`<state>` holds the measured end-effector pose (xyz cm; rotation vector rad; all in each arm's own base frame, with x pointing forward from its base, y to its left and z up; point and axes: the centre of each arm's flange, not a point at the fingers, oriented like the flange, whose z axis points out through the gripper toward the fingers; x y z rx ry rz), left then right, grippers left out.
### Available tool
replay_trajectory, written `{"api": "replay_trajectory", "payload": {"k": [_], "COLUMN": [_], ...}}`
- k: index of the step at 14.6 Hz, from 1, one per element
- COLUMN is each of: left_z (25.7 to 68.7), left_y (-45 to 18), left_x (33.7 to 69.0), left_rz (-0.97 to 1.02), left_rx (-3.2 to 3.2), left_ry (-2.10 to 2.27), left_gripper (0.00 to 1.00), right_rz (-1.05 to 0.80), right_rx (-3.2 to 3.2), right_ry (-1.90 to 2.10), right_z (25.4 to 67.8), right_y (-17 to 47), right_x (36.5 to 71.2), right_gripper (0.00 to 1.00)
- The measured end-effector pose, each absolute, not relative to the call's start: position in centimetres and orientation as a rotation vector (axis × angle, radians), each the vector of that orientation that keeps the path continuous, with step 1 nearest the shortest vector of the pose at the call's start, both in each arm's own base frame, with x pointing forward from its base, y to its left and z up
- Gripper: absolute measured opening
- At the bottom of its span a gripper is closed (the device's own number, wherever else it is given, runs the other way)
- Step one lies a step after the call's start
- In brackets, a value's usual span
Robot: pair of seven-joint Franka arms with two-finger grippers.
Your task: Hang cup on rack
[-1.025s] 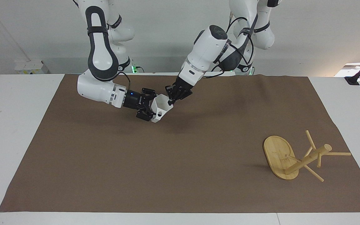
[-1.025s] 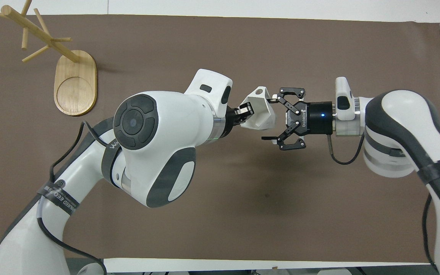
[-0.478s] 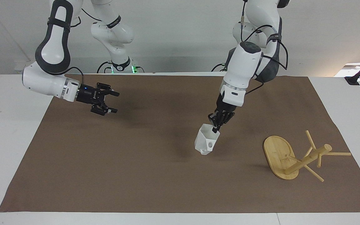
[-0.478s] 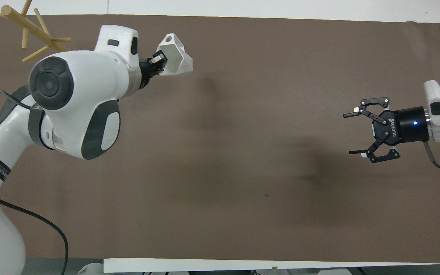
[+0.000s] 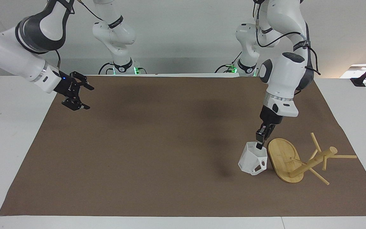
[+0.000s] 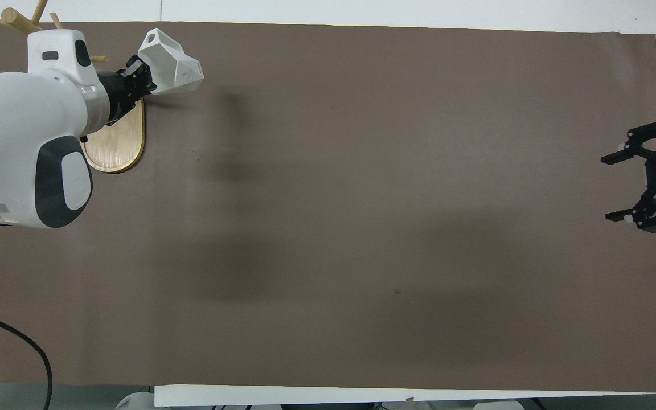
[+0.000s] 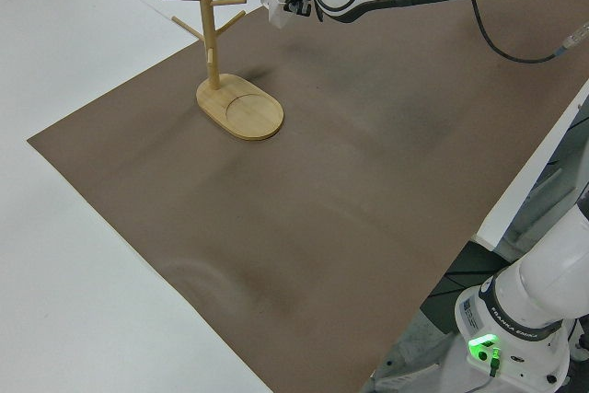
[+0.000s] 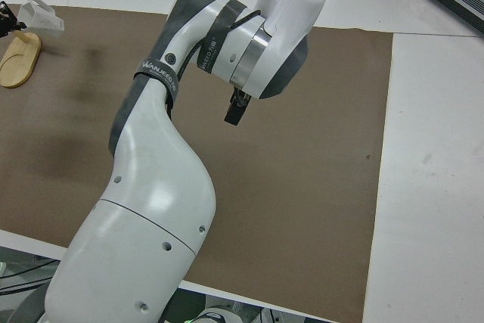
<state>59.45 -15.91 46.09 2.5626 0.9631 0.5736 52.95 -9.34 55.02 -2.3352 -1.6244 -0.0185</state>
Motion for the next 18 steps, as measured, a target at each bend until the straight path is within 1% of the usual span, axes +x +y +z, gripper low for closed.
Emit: {"api": "replay_trajectory", "payload": {"k": [2, 4, 8, 11, 14, 17, 18], "left_z": [46.4, 46.5, 44.9, 44.2, 44.0, 44.0, 44.0], "left_y": [-13.9, -12.5, -11.3, -9.8, -7.3, -6.6, -6.5], "left_x": [58.8, 58.7, 58.2, 58.2, 58.4, 58.5, 58.5], "left_rz": [0.611, 0.623, 0.596, 0.596, 0.613, 0.624, 0.627], "left_rx": [2.528, 2.514, 2.531, 2.544, 2.556, 2.559, 2.569], "left_ry": [0.994, 1.023, 1.055, 1.067, 1.079, 1.077, 1.063], "left_gripper": [0.03, 0.03, 0.03, 0.03, 0.03, 0.03, 0.1], "right_rz": [0.114, 0.194, 0.26, 0.275, 0.34, 0.331, 0.32], "right_rx": [-2.553, -2.699, -2.951, -3.068, -3.111, -3.142, -3.15], "right_ry": [-1.398, -1.253, -0.795, -0.408, -0.231, -0.177, -0.199], "right_z": [57.0, 57.7, 60.4, 61.2, 61.3, 61.9, 62.4], "right_y": [-9.1, -8.9, -8.9, -8.0, -6.4, -3.4, -1.9], "right_x": [52.8, 52.9, 52.7, 52.8, 52.7, 53.4, 53.6], "right_gripper": [1.0, 1.0, 1.0, 1.0, 1.0, 1.0, 1.0]}}
